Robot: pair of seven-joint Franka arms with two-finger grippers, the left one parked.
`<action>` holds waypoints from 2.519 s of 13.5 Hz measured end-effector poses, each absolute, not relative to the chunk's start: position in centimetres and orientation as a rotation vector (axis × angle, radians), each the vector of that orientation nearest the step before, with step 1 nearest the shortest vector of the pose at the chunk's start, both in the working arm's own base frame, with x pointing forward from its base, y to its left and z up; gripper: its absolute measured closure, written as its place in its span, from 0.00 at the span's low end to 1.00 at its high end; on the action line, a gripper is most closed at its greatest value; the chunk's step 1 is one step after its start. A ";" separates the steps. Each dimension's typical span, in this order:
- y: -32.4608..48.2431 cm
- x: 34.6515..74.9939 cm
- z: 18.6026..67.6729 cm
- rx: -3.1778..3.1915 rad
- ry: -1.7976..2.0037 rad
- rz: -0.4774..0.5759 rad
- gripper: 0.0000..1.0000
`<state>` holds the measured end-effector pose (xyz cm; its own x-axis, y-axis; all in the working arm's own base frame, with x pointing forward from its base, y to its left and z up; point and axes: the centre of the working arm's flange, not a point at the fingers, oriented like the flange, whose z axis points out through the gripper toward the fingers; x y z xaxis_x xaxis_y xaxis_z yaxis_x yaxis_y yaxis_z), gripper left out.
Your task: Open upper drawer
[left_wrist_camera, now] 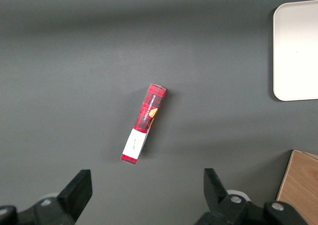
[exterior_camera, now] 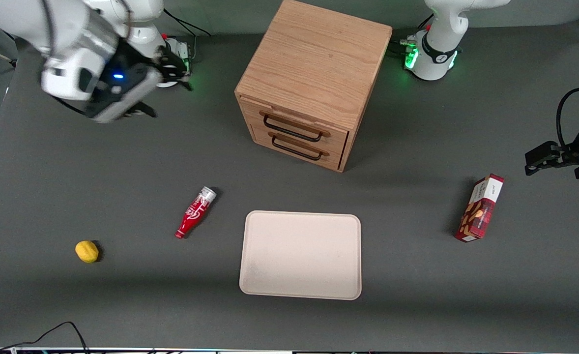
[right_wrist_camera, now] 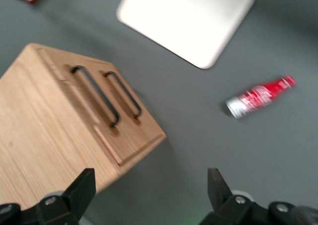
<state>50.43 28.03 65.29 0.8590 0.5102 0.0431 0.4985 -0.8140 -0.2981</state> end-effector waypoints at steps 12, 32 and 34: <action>44.8 51.9 42.6 -2.474 -1.176 0.315 0.00; 45.8 52.1 39.8 -2.467 -1.228 0.308 0.00; 45.6 52.4 39.8 -2.470 -1.223 0.304 0.00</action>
<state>52.35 45.64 39.84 0.6009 0.7988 -0.0298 0.7196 -0.5568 -0.4149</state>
